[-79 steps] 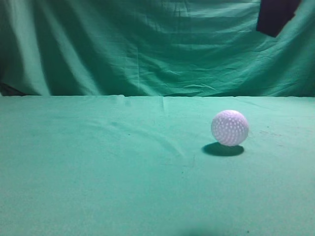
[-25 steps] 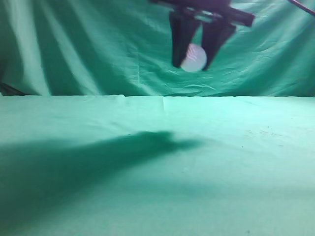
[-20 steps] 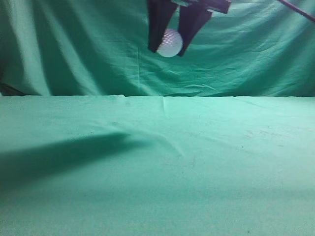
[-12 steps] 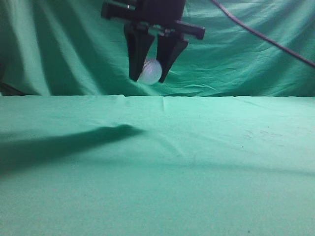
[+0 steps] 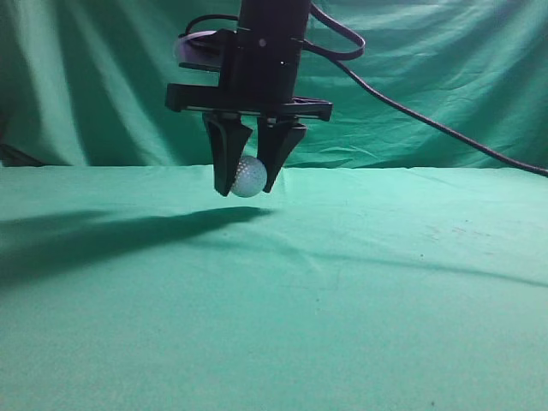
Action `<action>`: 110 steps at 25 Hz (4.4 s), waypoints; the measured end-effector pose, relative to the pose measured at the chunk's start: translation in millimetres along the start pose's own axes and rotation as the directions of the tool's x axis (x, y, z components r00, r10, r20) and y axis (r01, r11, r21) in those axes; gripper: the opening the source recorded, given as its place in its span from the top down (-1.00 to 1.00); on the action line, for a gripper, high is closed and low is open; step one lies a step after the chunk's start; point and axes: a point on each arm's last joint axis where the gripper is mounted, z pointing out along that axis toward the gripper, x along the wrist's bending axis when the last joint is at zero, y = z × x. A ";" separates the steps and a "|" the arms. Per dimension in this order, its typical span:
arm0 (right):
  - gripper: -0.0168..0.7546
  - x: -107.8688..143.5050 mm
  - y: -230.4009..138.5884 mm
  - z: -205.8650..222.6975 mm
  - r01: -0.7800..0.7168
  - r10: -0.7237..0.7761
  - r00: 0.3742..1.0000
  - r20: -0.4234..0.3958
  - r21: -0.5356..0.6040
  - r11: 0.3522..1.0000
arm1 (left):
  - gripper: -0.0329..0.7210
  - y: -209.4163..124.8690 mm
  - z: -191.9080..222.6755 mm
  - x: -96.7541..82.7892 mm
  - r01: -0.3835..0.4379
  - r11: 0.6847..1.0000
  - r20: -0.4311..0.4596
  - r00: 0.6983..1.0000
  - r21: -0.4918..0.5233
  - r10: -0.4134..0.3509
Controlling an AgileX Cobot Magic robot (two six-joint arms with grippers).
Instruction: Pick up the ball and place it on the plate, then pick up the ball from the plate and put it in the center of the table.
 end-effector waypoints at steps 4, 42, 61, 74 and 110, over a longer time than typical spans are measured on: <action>0.09 -0.7 2.8 1.8 0.002 -0.002 1.000 0.006 -0.023 1.000 | 0.91 0.5 0.0 0.2 0.000 1.000 -0.002 1.000 -0.005 0.000; 0.96 3.0 -5.0 -268.6 -0.023 0.080 0.991 0.105 -0.460 0.888 | 0.91 2.9 -0.2 -8.1 0.015 0.999 0.087 0.996 -0.031 -0.013; 0.96 23.4 -252.5 -288.1 0.016 0.062 0.993 0.104 -0.623 0.782 | 0.91 -50.0 0.0 -21.0 0.096 0.995 0.157 0.983 0.012 -0.097; 0.96 29.6 -356.9 -210.0 0.030 0.059 0.995 0.080 -0.807 0.590 | 0.91 -89.8 19.1 -25.2 0.120 0.987 0.142 0.981 0.108 -0.135; 0.83 29.8 -365.6 -167.4 0.038 0.044 0.996 0.079 -0.810 0.586 | 0.91 -90.0 19.3 -25.2 0.120 0.987 0.141 0.981 0.106 -0.135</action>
